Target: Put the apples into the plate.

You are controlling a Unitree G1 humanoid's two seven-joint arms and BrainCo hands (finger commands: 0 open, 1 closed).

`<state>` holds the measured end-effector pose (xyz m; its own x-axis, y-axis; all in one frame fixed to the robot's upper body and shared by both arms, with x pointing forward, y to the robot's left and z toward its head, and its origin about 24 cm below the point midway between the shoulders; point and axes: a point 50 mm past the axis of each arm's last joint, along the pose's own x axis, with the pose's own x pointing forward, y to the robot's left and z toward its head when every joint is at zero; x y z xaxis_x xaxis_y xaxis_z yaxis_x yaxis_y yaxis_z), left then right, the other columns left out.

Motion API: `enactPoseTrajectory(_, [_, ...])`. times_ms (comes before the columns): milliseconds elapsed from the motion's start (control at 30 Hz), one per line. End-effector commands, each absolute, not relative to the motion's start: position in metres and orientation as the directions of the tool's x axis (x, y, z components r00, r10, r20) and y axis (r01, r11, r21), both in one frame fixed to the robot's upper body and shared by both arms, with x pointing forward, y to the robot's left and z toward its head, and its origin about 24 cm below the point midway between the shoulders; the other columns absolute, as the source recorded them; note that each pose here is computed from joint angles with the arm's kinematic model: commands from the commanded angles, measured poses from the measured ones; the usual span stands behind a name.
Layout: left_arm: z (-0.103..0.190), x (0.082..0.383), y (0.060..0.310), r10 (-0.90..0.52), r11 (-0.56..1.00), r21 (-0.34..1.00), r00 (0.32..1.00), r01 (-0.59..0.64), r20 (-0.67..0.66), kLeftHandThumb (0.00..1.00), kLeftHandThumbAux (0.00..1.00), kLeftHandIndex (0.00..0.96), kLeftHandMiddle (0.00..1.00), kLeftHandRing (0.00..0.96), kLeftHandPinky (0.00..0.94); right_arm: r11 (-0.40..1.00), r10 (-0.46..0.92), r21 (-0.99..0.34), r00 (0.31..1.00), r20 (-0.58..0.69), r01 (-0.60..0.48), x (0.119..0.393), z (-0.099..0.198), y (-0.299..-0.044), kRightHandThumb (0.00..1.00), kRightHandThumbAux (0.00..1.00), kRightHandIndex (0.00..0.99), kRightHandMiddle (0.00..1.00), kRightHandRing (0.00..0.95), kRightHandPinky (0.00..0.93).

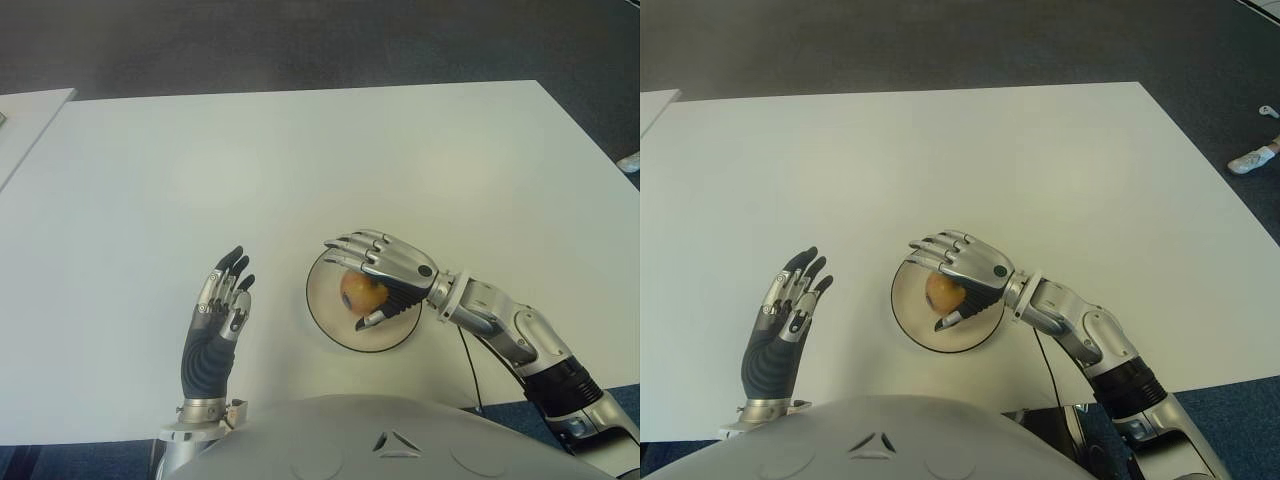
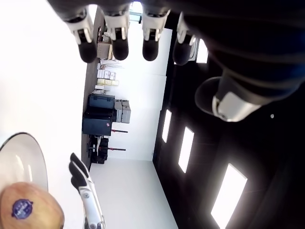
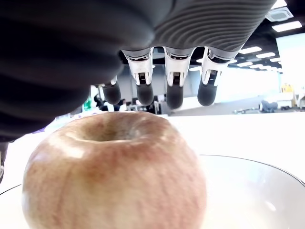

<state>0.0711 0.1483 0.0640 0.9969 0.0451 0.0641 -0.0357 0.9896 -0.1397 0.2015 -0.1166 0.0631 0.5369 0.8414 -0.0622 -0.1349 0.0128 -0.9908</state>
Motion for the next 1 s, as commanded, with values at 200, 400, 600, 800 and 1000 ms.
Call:
enactPoseTrajectory(200, [0.060, 0.072, 0.148, 0.053, 0.987, -0.156, 0.997, -0.044, 0.049, 0.303, 0.505, 0.121, 0.039, 0.033, 0.112, 0.030, 0.834, -0.988, 0.549, -0.059, -0.151, 0.207, 0.064, -0.117, 0.012, 0.392, 0.000, 0.000, 0.000, 0.000])
enactPoseTrajectory(400, [0.059, 0.075, 0.149, 0.051, 0.986, -0.162, 0.997, -0.042, 0.056, 0.331, 0.486, 0.126, 0.029, 0.025, 0.110, 0.037, 0.828, -0.986, 0.557, -0.061, -0.163, 0.211, 0.063, -0.118, 0.001, 0.386, 0.000, 0.000, 0.000, 0.000])
enactPoseTrajectory(600, [0.057, 0.079, 0.151, 0.050, 0.980, -0.195, 0.997, -0.037, 0.063, 0.363, 0.470, 0.127, 0.025, 0.021, 0.097, 0.036, 0.821, -0.986, 0.567, -0.064, -0.163, 0.216, 0.061, -0.116, 0.000, 0.382, 0.003, 0.008, 0.000, 0.000])
enactPoseTrajectory(800, [0.055, 0.082, 0.154, 0.052, 0.976, -0.214, 0.996, -0.036, 0.067, 0.356, 0.484, 0.124, 0.025, 0.022, 0.097, 0.049, 0.812, -0.983, 0.580, -0.063, -0.176, 0.220, 0.062, -0.115, 0.000, 0.405, 0.002, 0.006, 0.000, 0.000])
enactPoseTrajectory(1000, [0.051, 0.085, 0.158, 0.054, 0.976, -0.212, 0.996, -0.039, 0.068, 0.361, 0.487, 0.126, 0.019, 0.020, 0.100, 0.059, 0.799, -0.980, 0.597, -0.067, -0.188, 0.227, 0.061, -0.112, 0.000, 0.418, 0.001, 0.007, 0.000, 0.000])
